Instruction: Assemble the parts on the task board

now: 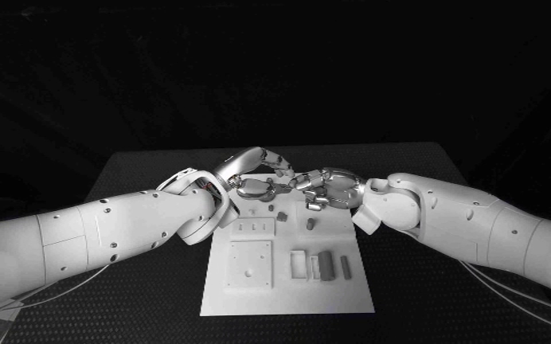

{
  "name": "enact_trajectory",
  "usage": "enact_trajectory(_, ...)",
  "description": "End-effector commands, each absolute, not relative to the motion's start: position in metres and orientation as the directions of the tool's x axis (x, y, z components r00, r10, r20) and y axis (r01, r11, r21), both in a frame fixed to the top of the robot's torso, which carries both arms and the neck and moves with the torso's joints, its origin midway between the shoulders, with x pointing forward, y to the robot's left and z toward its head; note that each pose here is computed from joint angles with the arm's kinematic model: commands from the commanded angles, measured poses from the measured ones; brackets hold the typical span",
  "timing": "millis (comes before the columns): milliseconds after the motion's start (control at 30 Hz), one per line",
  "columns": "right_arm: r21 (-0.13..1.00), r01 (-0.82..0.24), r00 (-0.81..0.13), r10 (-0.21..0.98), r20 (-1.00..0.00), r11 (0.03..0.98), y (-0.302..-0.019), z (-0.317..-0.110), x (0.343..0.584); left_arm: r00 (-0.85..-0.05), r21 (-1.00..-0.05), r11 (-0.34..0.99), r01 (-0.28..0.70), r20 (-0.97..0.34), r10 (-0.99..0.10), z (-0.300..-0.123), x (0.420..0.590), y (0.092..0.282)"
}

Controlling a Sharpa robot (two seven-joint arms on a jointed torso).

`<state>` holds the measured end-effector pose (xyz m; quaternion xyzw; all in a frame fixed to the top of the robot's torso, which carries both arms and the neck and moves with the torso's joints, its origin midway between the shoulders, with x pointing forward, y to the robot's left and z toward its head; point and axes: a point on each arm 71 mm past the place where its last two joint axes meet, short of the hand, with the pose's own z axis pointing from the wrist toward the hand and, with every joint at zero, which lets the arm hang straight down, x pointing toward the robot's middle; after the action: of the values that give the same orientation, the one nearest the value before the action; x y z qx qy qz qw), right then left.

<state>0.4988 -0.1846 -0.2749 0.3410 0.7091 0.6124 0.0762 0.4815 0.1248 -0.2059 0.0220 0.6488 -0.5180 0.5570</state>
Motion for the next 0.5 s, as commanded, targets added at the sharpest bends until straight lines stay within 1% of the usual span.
enact_trajectory(33, 0.930, 0.365, -0.753, 0.599, 0.271, 0.038, -0.188, -0.276, 0.500, -0.386, -0.659, 0.463, 0.593, -0.737, -0.555, -0.206, 0.483, 0.127)
enact_trajectory(300, 0.932, 0.358, -0.743, 0.622, 0.248, 0.057, -0.194, -0.277, 0.502, -0.370, -0.663, 0.484, 0.571, -0.734, -0.570, -0.207, 0.488, 0.138)
enact_trajectory(400, 0.941, 0.325, -0.739, 0.645, 0.194, 0.090, -0.195, -0.278, 0.504, -0.368, -0.663, 0.489, 0.567, -0.734, -0.570, -0.207, 0.488, 0.142)
enact_trajectory(500, 0.954, 0.266, -0.722, 0.684, 0.102, 0.139, -0.197, -0.276, 0.507, -0.365, -0.666, 0.495, 0.558, -0.733, -0.574, -0.207, 0.489, 0.147)
